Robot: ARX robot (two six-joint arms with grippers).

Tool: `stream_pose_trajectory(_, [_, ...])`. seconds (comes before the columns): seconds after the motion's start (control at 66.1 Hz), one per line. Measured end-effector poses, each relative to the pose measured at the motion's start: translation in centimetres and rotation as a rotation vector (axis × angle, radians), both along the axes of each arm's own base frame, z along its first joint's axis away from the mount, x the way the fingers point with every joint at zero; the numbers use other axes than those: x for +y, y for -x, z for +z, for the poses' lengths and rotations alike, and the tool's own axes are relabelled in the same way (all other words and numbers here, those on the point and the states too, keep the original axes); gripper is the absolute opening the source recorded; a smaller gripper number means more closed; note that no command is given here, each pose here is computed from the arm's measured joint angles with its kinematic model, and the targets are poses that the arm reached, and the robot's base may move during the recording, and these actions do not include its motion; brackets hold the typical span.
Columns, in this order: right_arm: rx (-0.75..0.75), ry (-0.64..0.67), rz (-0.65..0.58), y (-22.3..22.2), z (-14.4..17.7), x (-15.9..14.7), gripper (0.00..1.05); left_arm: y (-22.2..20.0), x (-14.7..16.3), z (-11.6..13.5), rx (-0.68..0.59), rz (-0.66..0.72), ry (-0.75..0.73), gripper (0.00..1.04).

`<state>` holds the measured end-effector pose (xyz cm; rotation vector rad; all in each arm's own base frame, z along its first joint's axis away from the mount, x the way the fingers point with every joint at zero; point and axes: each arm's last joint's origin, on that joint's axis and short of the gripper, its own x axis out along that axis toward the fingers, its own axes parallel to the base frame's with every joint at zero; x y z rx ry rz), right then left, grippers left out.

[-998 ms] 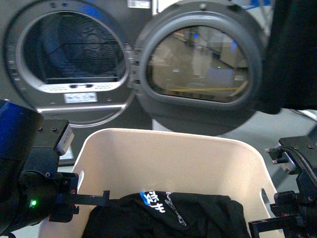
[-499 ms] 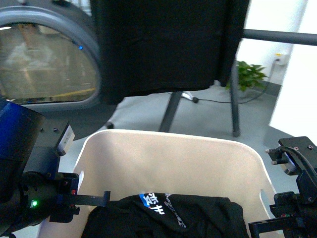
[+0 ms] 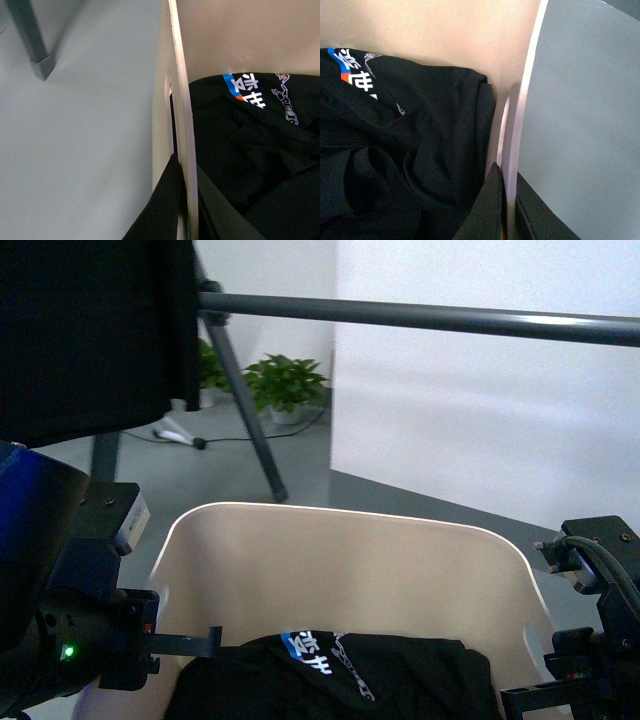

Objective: Move hamper under clothes hanger

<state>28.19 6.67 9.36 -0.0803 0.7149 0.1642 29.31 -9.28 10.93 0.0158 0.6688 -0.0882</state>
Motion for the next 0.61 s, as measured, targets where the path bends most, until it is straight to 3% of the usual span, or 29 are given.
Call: stream_pose_trajectory(0.605, [0.002, 0.018, -0.028, 0.07, -0.12, -0.41, 0.03, 0.16, -0.63, -0.12, 0.007, -0.035, 0.014, 0.04])
